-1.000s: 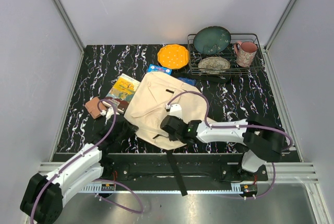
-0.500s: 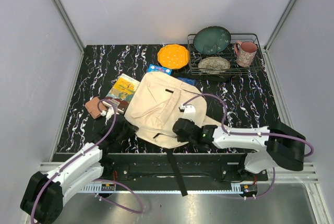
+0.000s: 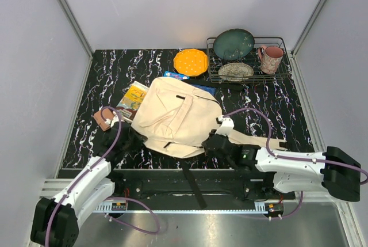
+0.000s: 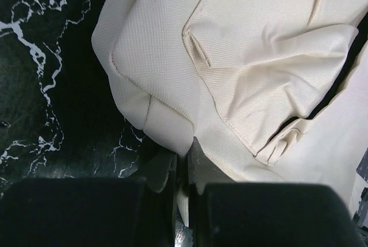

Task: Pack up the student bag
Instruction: Unzip the student bag at the center of the board.

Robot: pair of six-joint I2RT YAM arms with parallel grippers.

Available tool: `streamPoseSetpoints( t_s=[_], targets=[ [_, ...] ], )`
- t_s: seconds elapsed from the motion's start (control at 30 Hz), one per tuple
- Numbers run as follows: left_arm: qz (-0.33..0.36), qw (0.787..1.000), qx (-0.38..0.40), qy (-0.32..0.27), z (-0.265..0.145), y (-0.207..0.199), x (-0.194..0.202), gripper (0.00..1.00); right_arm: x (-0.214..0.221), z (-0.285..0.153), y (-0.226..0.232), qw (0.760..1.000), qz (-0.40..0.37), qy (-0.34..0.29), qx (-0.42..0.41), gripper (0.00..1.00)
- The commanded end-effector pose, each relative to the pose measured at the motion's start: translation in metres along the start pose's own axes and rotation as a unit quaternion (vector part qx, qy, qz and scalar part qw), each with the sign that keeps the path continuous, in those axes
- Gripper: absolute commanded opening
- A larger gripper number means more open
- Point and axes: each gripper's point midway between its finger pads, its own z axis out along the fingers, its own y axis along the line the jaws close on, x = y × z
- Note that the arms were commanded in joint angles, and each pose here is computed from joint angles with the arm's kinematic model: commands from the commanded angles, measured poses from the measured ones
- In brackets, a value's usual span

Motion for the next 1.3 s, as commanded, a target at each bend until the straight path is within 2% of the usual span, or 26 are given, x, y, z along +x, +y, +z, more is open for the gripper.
streamPoseSetpoints(
  t_s=[0.0, 0.03, 0.1, 0.17, 0.2, 0.33, 0.37, 0.43, 0.47, 0.53, 0.57, 0.63, 0.67, 0.73, 0.77, 0.87, 1.27],
  targets=[
    [0.040, 0.998, -0.017, -0.042, -0.004, 0.003, -0.029, 0.19, -0.018, 0.000, -0.025, 0.997, -0.024, -0.050, 0.052, 0.00],
    [0.046, 0.998, -0.005, -0.037, -0.005, -0.002, -0.028, 0.55, -0.021, 0.000, -0.020, 0.997, -0.031, -0.052, 0.046, 0.00],
    [0.060, 0.997, 0.030, -0.031, -0.010, -0.015, -0.027, 0.79, -0.022, 0.002, -0.009, 0.998, -0.042, -0.049, 0.027, 0.00],
    [0.068, 0.994, 0.072, -0.037, -0.019, -0.030, -0.028, 0.95, -0.022, 0.005, 0.000, 0.998, -0.045, -0.046, 0.015, 0.00],
    [0.072, 0.993, 0.091, -0.034, -0.023, -0.036, -0.027, 0.99, -0.022, 0.006, 0.001, 0.998, -0.047, -0.046, 0.015, 0.00],
    [0.122, 0.973, 0.185, -0.057, -0.052, -0.072, -0.033, 0.99, -0.025, 0.010, 0.012, 0.997, -0.060, -0.044, 0.010, 0.00],
    [0.156, 0.961, 0.216, -0.070, -0.063, -0.086, -0.036, 0.99, -0.023, 0.012, 0.014, 0.997, -0.063, -0.040, 0.008, 0.00],
    [0.187, 0.945, 0.263, -0.059, -0.076, -0.105, -0.028, 0.99, -0.025, 0.012, 0.018, 0.997, -0.062, -0.041, 0.002, 0.00],
    [0.204, 0.928, 0.308, -0.052, -0.083, -0.125, -0.019, 0.99, -0.024, 0.012, 0.021, 0.997, -0.061, -0.040, -0.003, 0.00],
    [0.225, 0.913, 0.338, -0.033, -0.090, -0.140, -0.005, 0.99, -0.027, 0.012, 0.024, 0.997, -0.062, -0.042, -0.006, 0.00],
    [0.259, 0.898, 0.356, -0.015, -0.094, -0.152, 0.010, 0.99, -0.029, 0.011, 0.025, 0.997, -0.061, -0.044, -0.008, 0.00],
    [0.298, 0.890, 0.345, -0.009, -0.090, -0.160, 0.020, 0.99, -0.032, 0.009, 0.029, 0.997, -0.060, -0.047, -0.012, 0.00],
    [0.345, 0.876, 0.336, 0.024, -0.084, -0.159, 0.045, 0.99, -0.033, 0.008, 0.028, 0.997, -0.061, -0.046, -0.011, 0.00],
    [0.382, 0.871, 0.309, 0.008, -0.079, -0.168, 0.048, 0.99, -0.035, 0.006, 0.029, 0.997, -0.056, -0.049, -0.013, 0.00],
    [0.423, 0.856, 0.297, 0.030, -0.073, -0.164, 0.068, 0.99, -0.034, 0.006, 0.027, 0.997, -0.055, -0.049, -0.010, 0.00],
    [0.453, 0.847, 0.278, 0.021, -0.063, -0.172, 0.073, 0.99, -0.036, 0.002, 0.024, 0.997, -0.051, -0.051, -0.009, 0.00],
    [0.497, 0.795, 0.343, 0.062, -0.061, -0.202, 0.115, 0.99, -0.051, -0.015, 0.023, 0.997, -0.026, -0.068, -0.022, 0.00]
  ],
)
